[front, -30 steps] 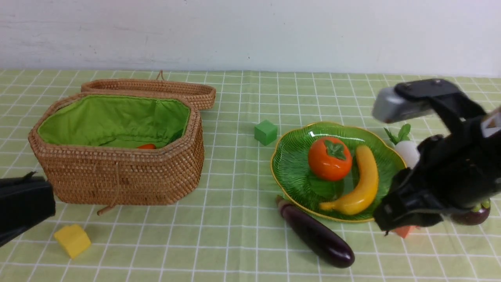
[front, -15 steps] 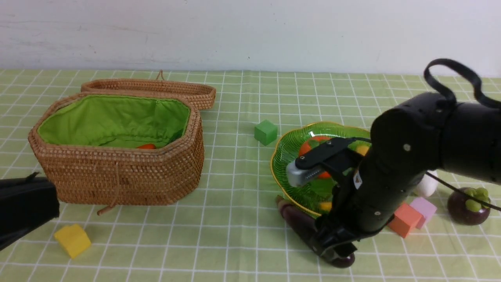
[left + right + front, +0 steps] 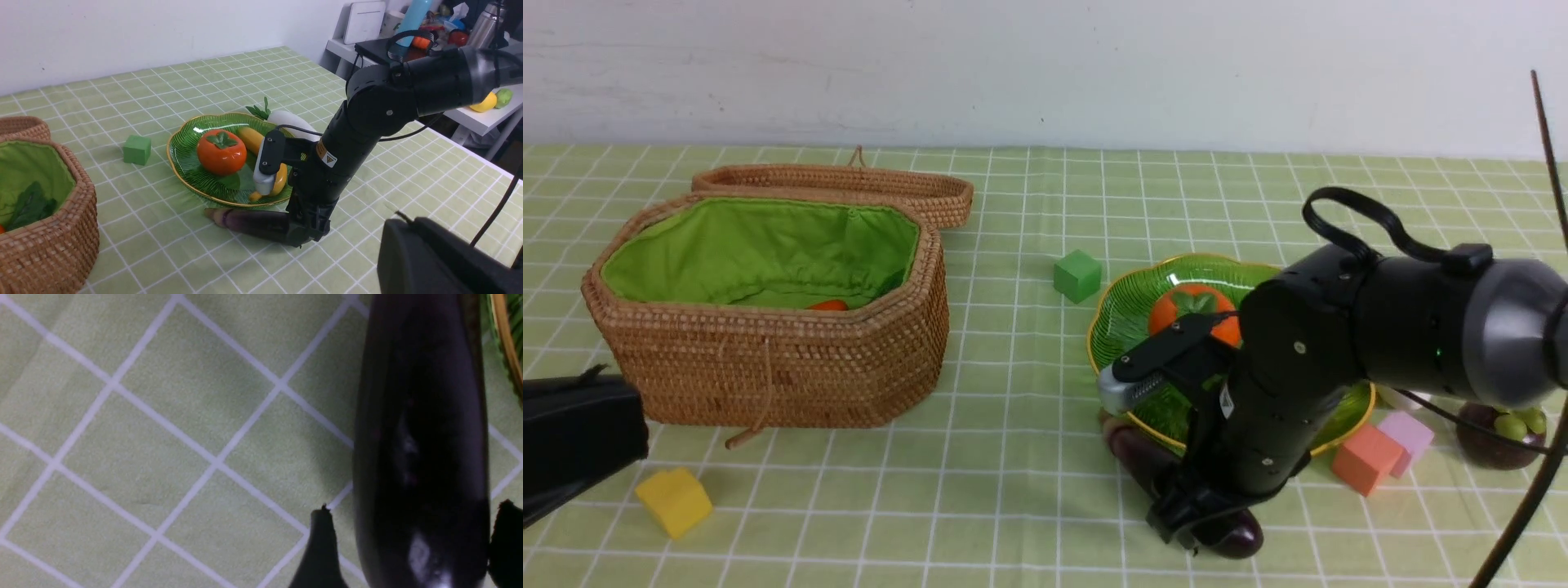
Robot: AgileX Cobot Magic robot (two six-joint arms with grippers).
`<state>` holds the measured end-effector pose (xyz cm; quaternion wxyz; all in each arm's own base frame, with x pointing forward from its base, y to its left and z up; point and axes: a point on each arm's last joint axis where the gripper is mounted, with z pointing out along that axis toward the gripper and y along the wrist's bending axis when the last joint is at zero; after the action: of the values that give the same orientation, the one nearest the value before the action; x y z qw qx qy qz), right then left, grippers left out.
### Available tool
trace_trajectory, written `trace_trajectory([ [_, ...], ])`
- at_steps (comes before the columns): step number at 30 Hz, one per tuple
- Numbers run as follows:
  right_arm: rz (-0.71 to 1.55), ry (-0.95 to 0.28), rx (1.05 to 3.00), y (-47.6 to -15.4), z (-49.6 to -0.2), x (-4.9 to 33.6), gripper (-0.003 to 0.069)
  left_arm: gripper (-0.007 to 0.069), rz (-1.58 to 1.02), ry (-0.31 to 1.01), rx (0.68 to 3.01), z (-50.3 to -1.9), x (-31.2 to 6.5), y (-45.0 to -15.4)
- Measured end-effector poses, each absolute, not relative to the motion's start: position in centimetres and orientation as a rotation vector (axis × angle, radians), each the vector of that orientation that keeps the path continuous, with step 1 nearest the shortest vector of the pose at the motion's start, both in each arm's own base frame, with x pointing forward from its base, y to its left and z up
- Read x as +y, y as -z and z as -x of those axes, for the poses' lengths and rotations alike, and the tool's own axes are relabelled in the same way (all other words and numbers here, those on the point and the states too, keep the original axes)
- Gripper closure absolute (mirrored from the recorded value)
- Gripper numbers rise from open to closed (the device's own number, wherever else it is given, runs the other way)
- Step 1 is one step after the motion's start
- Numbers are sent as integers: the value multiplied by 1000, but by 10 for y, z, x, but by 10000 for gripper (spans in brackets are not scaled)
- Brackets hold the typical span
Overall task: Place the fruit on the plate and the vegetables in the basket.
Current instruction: Grab an eggplant with your right arm and place it in the basket on the left.
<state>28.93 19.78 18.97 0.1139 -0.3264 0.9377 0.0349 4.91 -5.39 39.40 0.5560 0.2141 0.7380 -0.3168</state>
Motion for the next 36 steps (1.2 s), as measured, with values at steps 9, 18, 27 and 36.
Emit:
trace_trajectory([
  [9,973,-84,2800,-162,-295,202,148,638,-506,748,1744,-49,-54,-394],
  [18,968,-96,2809,-161,-295,204,259,638,-529,703,1770,-50,-53,-391],
  [27,917,-261,2738,-222,-272,212,259,638,-555,637,1801,-51,-50,-387],
  [36,942,-429,2315,-331,-305,253,259,638,-359,479,1818,-62,-35,-388],
])
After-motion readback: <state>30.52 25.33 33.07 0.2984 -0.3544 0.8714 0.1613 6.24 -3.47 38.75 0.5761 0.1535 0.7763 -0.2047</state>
